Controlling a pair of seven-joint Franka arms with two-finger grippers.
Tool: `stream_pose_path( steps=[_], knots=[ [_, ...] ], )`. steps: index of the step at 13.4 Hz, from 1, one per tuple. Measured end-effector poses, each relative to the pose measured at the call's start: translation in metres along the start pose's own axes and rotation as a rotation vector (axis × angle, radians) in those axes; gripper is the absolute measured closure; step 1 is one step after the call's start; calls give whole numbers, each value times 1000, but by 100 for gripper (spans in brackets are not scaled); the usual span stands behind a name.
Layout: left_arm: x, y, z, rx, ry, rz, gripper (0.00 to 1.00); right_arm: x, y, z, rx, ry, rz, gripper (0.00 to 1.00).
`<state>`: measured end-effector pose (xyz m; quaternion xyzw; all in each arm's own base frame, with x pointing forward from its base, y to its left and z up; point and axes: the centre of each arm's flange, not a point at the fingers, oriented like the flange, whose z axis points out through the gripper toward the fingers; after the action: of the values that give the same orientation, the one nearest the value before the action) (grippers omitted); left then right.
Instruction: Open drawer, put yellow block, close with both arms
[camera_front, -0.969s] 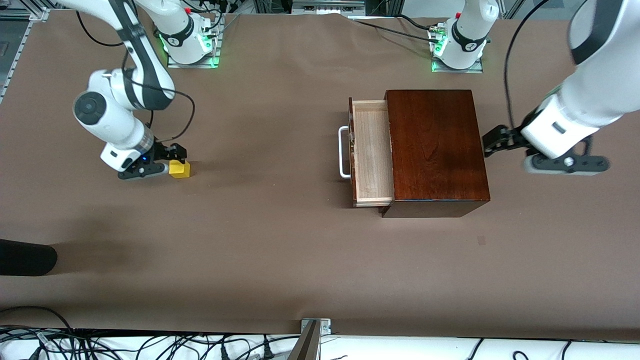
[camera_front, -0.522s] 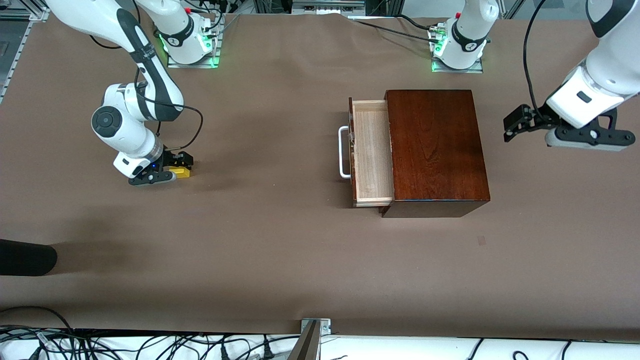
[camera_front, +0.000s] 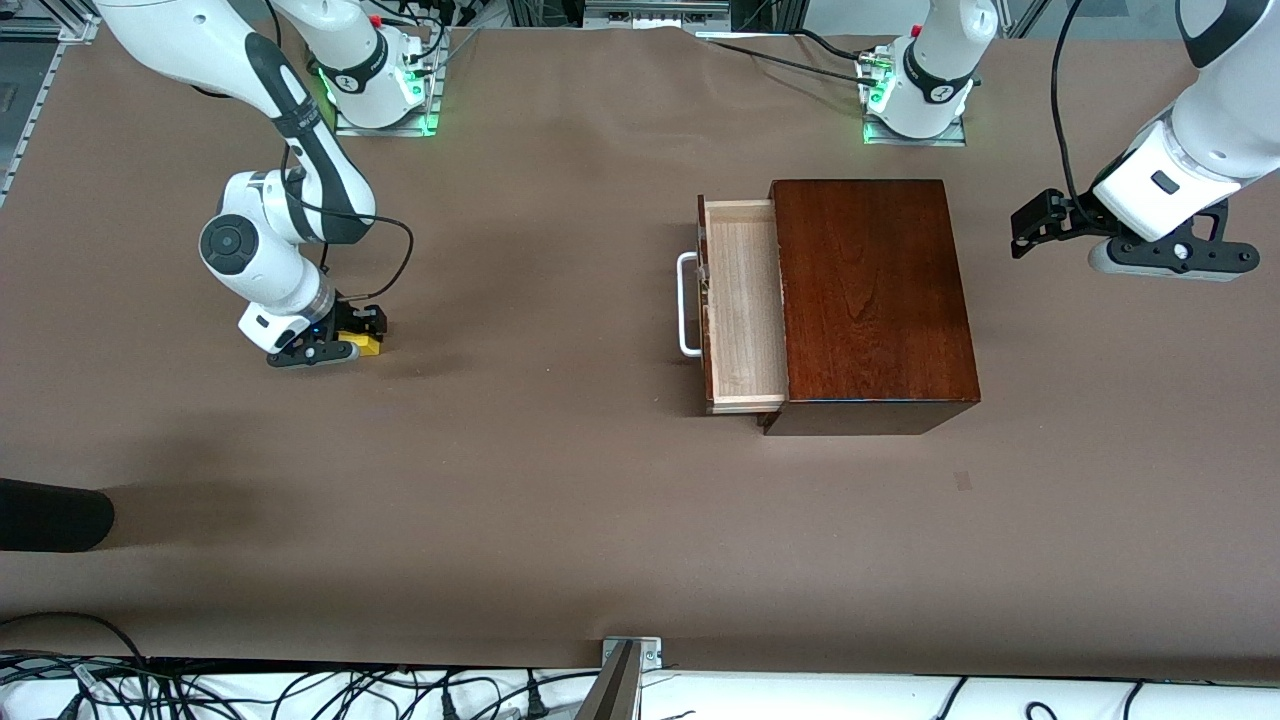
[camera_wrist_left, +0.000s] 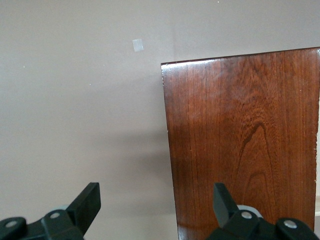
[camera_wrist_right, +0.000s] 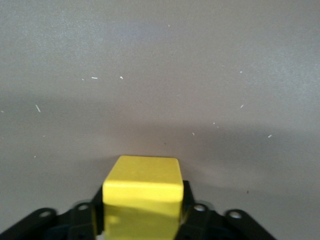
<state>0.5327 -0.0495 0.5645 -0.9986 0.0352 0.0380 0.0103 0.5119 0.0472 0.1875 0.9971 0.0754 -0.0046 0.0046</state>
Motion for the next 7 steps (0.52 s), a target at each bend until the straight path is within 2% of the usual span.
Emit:
stream_pose_path(
  steps=[1,3,5,7],
  knots=[
    [0,1,-1,0,3,2,0,1,1,-2,-1,10,2,45],
    [1,4,-7,1,14,7,0,8,1,-14,-2,40,2,45],
    [1,5,-9,1,19,9,0,21,-4,-39,-1,92,-19,45],
    [2,6,-8,1,17,10,0,45,-44,-74,21,122,-93,45]
  ],
)
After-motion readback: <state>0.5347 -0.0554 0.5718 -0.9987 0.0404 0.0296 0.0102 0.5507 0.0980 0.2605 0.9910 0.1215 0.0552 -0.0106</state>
